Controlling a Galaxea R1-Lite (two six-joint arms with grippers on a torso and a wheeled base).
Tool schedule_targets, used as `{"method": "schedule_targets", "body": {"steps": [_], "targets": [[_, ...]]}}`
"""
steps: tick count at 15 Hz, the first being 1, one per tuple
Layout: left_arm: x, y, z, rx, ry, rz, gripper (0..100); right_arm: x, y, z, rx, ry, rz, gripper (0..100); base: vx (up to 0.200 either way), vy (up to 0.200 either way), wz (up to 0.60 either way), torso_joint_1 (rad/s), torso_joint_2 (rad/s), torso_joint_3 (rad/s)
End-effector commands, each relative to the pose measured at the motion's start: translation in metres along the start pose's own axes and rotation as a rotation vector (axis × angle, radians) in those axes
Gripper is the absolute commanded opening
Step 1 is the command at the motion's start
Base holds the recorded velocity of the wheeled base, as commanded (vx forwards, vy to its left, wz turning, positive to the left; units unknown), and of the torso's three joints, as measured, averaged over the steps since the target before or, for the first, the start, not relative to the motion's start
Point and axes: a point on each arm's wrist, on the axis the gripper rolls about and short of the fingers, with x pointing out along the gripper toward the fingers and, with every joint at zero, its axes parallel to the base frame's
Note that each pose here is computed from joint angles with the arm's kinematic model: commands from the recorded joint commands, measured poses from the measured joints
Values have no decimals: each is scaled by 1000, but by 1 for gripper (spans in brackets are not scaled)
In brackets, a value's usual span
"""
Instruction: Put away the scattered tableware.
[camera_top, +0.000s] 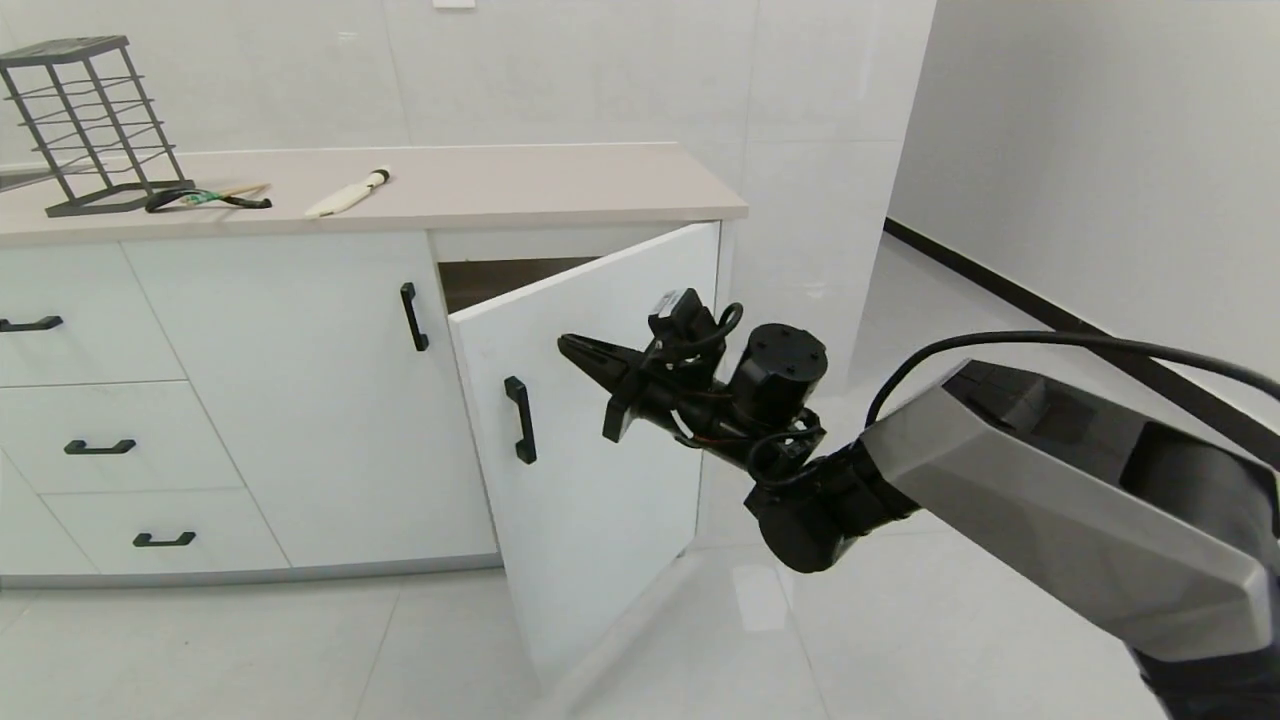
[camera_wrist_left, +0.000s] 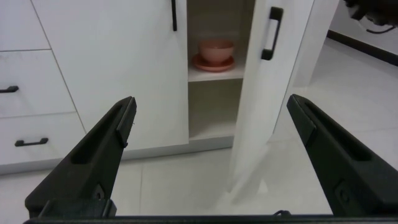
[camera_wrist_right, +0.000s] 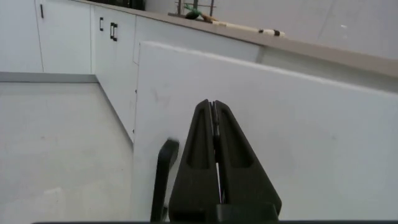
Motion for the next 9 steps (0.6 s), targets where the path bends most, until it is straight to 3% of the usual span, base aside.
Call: {"method": "schedule_targets", "body": {"steps": [1, 3, 4, 6, 8, 9], "targets": [[0, 0, 0, -3, 0, 3, 100, -97, 30, 108, 23, 14, -63, 0, 0, 0, 0, 0, 0, 0], [0, 0, 0, -11, 0, 4, 100, -168, 45, 147, 7, 27, -134, 0, 0, 0, 0, 0, 0, 0], [0, 0, 0, -11, 0, 4, 100, -186, 50, 154, 2, 30, -155, 0, 0, 0, 0, 0, 0, 0], [0, 0, 0, -11, 0, 4, 100, -264, 68, 172, -43, 41, -310, 0, 0, 0, 0, 0, 0, 0], [0, 0, 0, -13, 0, 4, 100, -298, 76, 187, -101, 19, -431, 0, 0, 0, 0, 0, 0, 0], [0, 0, 0, -13, 0, 4, 100, -327, 85, 194, -159, 18, -567, 0, 0, 0, 0, 0, 0, 0]]}}
